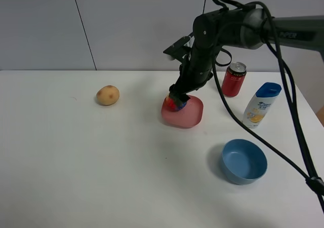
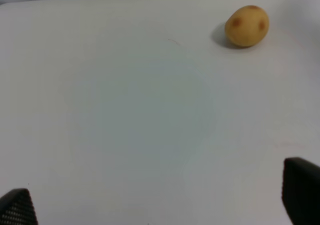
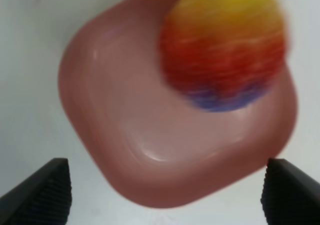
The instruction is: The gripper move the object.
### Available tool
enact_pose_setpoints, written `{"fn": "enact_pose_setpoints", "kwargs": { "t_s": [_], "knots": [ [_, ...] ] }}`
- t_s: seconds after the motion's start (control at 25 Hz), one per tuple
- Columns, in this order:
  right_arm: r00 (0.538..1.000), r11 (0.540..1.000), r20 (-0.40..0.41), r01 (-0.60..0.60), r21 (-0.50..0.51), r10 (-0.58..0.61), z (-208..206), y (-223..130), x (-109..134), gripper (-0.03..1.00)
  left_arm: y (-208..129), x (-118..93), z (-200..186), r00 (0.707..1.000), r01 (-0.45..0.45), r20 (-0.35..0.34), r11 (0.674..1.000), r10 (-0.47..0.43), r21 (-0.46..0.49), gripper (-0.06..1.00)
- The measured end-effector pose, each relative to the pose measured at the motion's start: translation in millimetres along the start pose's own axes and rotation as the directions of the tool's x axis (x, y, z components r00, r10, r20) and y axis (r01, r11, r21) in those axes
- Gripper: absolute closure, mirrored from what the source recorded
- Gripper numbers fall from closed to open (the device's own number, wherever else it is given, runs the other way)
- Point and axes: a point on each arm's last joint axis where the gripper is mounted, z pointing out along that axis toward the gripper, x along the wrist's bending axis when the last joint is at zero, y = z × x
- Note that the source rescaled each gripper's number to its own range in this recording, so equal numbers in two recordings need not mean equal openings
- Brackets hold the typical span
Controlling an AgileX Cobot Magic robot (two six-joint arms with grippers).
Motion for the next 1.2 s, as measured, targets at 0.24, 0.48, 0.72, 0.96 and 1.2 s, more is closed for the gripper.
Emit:
{"fn": "enact_pose_setpoints", "kwargs": {
  "t_s": [0.24,0.48,0.72,0.96,1.2],
  "knots": [
    [0.999,0.975,0.043,-0.020,-0.223,0.030,-98.4,0.0,1.1,0.20,0.0,0.0,0.0,1.000,0.000,0.000,1.000,0.000,0.000,-0.06],
    [0.989,0.895,0.121,-0.020,-0.446,0.082,-212.9,-33.8,2.4,0.20,0.0,0.0,0.0,1.000,-0.001,0.000,1.000,0.001,0.000,-0.06],
    [0.952,0.844,0.188,-0.112,-0.524,0.243,-297.7,-108.1,-10.6,0.20,0.0,0.0,0.0,1.000,-0.001,0.000,1.000,0.001,0.000,-0.06],
    [0.902,0.796,0.213,-0.197,-0.572,0.376,-340.1,-183.7,11.8,0.20,0.0,0.0,0.0,1.000,-0.001,0.000,1.000,0.001,0.000,-0.06],
    [0.908,0.768,0.149,-0.233,-0.597,0.391,-330.1,-244.0,66.9,0.20,0.0,0.0,0.0,1.000,-0.001,0.000,1.000,0.001,0.000,-0.06]
  ]
}}
